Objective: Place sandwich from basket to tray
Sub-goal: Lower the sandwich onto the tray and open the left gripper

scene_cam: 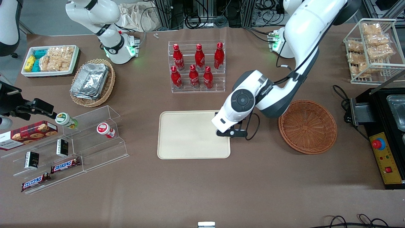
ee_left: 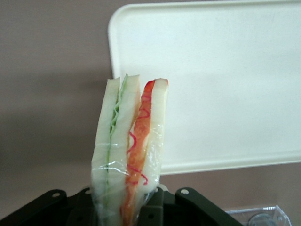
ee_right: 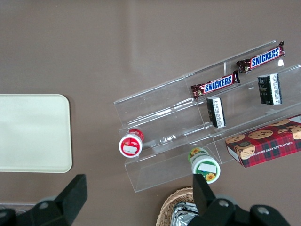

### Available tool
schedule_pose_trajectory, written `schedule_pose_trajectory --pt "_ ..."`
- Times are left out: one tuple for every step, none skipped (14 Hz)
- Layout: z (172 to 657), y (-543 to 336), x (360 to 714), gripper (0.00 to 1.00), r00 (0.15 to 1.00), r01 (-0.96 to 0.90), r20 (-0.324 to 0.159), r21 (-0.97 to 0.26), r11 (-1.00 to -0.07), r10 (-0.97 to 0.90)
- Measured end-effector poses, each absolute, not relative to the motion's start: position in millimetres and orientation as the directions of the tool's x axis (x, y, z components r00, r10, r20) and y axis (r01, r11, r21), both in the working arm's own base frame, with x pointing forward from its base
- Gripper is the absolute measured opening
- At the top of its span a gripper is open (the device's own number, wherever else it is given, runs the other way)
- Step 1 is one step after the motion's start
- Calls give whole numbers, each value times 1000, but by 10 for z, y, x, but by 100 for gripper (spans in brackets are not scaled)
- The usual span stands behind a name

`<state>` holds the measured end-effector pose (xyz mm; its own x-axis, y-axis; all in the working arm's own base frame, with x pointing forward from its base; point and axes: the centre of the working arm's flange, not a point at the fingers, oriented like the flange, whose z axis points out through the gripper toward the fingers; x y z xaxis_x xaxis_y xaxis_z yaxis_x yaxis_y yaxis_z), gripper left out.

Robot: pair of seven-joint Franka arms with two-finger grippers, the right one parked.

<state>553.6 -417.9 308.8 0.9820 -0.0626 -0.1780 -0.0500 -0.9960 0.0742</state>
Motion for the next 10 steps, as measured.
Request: schedule_pose_trajectory --pt "2960 -4215 5528 20 982 -60 -175 64 -996 -70" --pt "2853 -4238 5533 20 983 -64 -169 59 -996 -73" --pt "2771 -4259 5567 20 985 -60 -155 71 -996 -71" --pt "2693 -4275 5611 20 988 -51 -139 89 -995 -63" --pt "2606 -4284 5654 20 991 -47 -123 101 -994 -59" --pt "2516 -4286 5686 20 993 -45 -108 101 -994 -56" --pt "2422 -4283 5704 20 994 -43 -97 93 -995 -52" --pt "2332 -4282 5714 20 995 -42 -91 87 -995 -50" --pt "2259 -4283 5721 20 995 -43 -85 83 -996 -50" --pt "2206 -4284 5726 20 995 -43 -84 83 -996 -50"
